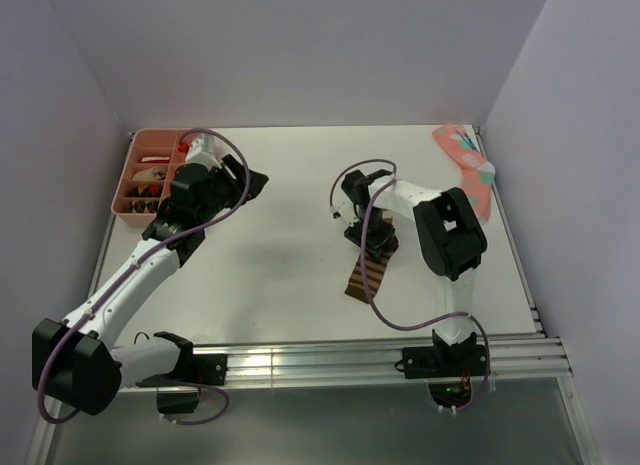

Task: Roll the socks
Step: Move the sock to the center of the board, then roll the sock at the center of the board.

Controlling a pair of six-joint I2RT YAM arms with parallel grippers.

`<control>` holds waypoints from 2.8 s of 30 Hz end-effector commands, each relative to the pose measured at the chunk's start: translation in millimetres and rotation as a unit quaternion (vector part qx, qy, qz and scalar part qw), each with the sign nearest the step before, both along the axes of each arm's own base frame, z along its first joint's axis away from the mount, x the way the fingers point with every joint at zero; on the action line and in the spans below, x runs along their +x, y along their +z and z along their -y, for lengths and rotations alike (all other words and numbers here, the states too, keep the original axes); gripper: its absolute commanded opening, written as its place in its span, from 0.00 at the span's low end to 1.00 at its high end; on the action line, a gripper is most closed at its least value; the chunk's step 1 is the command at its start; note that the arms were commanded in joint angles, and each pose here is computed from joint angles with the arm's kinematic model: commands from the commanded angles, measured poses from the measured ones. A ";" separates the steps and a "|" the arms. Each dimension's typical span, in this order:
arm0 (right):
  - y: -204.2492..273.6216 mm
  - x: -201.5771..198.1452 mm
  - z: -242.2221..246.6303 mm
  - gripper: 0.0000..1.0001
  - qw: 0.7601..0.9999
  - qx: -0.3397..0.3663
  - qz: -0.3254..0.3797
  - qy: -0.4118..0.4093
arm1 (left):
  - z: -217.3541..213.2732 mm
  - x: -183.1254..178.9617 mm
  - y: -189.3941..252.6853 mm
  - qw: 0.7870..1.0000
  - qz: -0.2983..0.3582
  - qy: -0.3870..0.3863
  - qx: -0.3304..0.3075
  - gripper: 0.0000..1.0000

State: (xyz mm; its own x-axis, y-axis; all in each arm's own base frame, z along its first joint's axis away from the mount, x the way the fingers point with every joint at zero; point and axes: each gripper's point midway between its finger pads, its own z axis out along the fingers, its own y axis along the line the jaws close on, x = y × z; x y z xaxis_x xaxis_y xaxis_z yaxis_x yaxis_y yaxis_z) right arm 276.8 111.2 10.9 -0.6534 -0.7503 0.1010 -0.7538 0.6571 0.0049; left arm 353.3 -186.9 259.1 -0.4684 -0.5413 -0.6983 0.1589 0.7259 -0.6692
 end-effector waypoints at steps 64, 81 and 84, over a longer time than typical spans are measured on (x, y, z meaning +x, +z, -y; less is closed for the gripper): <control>40.4 -13.7 -197.7 0.43 0.945 0.190 0.254 0.083 | -121.0 -5.1 10.1 0.975 0.016 0.220 -0.042 0.53; 15.9 -35.4 -200.0 0.43 0.952 0.171 0.236 0.099 | -114.3 -3.2 5.7 0.979 0.017 0.199 -0.044 0.54; 12.3 -35.9 -197.9 0.43 0.952 0.166 0.235 0.099 | -113.7 -2.4 5.2 0.979 0.017 0.197 -0.043 0.54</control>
State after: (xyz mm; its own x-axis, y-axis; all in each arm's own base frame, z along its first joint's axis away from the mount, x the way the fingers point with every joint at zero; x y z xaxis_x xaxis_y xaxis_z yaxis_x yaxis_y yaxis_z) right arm 236.4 306.4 23.9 -0.4083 -0.8149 -0.4114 -0.8475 0.5058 -0.1608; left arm 347.5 -70.7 256.0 -0.2017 -0.7309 -0.6520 -0.1404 0.6803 -0.7193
